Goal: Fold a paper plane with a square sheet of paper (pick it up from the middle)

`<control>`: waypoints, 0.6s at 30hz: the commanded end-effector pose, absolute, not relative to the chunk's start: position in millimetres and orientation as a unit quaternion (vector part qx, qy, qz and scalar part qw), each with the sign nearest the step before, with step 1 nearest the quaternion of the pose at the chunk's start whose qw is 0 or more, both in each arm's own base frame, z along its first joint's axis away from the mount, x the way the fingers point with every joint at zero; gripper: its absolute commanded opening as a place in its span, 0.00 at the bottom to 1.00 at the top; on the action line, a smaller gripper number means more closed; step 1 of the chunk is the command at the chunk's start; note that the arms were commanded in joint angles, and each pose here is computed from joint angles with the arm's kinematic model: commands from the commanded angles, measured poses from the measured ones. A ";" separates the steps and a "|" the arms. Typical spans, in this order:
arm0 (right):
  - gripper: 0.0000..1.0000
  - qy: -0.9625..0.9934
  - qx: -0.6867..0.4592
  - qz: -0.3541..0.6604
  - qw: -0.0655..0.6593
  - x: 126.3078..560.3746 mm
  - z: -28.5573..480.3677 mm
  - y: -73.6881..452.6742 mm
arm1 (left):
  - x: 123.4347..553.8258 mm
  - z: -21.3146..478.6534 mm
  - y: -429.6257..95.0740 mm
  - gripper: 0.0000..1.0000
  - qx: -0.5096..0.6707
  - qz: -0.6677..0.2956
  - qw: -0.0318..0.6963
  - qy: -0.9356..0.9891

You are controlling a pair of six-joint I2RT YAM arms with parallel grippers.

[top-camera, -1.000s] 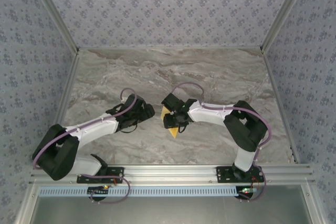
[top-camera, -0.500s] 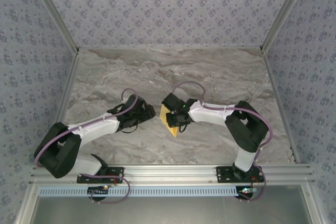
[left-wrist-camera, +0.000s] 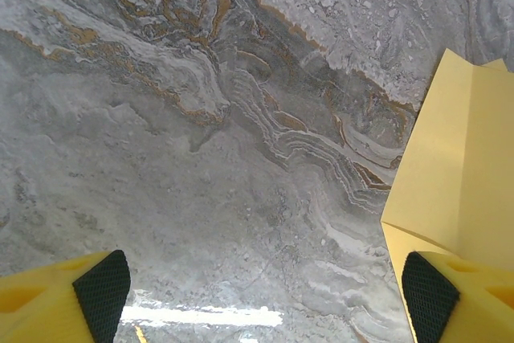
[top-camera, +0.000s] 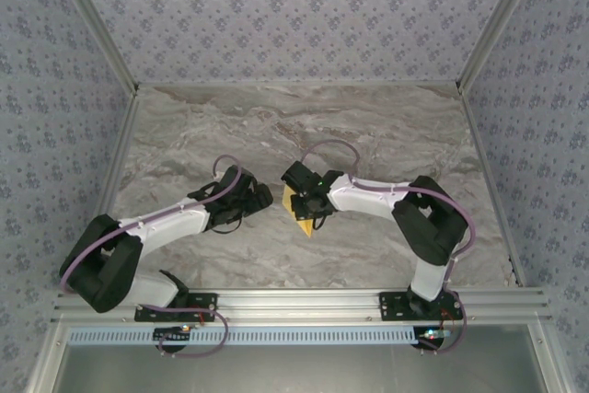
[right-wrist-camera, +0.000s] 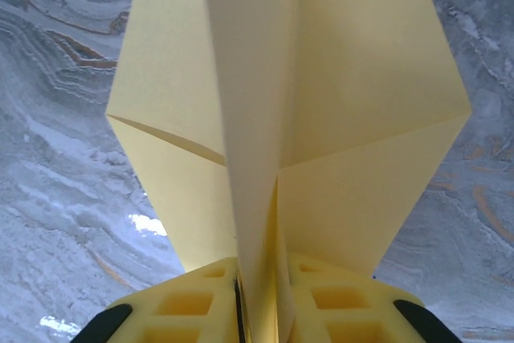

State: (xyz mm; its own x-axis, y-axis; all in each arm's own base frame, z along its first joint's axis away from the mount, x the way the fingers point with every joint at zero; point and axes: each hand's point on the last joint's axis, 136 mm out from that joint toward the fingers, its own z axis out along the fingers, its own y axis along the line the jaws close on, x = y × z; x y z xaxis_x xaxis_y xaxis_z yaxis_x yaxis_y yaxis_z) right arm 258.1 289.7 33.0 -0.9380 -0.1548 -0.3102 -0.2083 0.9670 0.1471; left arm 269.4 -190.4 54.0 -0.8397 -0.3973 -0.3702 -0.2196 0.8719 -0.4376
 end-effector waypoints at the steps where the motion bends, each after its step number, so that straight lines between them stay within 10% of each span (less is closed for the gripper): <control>1: 0.21 0.983 -0.083 0.063 0.148 260.4 31.1 285.2 | 275.9 60.1 -195.7 0.91 -0.154 -0.198 0.235 0.939; 18: 0.11 0.986 -0.084 -0.006 0.143 267.3 21.6 274.6 | 275.9 60.4 -195.7 0.92 -0.152 -0.196 0.233 0.940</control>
State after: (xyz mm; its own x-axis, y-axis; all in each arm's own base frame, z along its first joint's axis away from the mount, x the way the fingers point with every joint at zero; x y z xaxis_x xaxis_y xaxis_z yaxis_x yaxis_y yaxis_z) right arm 267.8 282.3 22.8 -0.9417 -0.1631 -0.2943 -0.1789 0.9835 0.0275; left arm 269.0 -190.1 50.6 -0.8448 -0.3883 -0.3682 -0.2173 0.8777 -0.4270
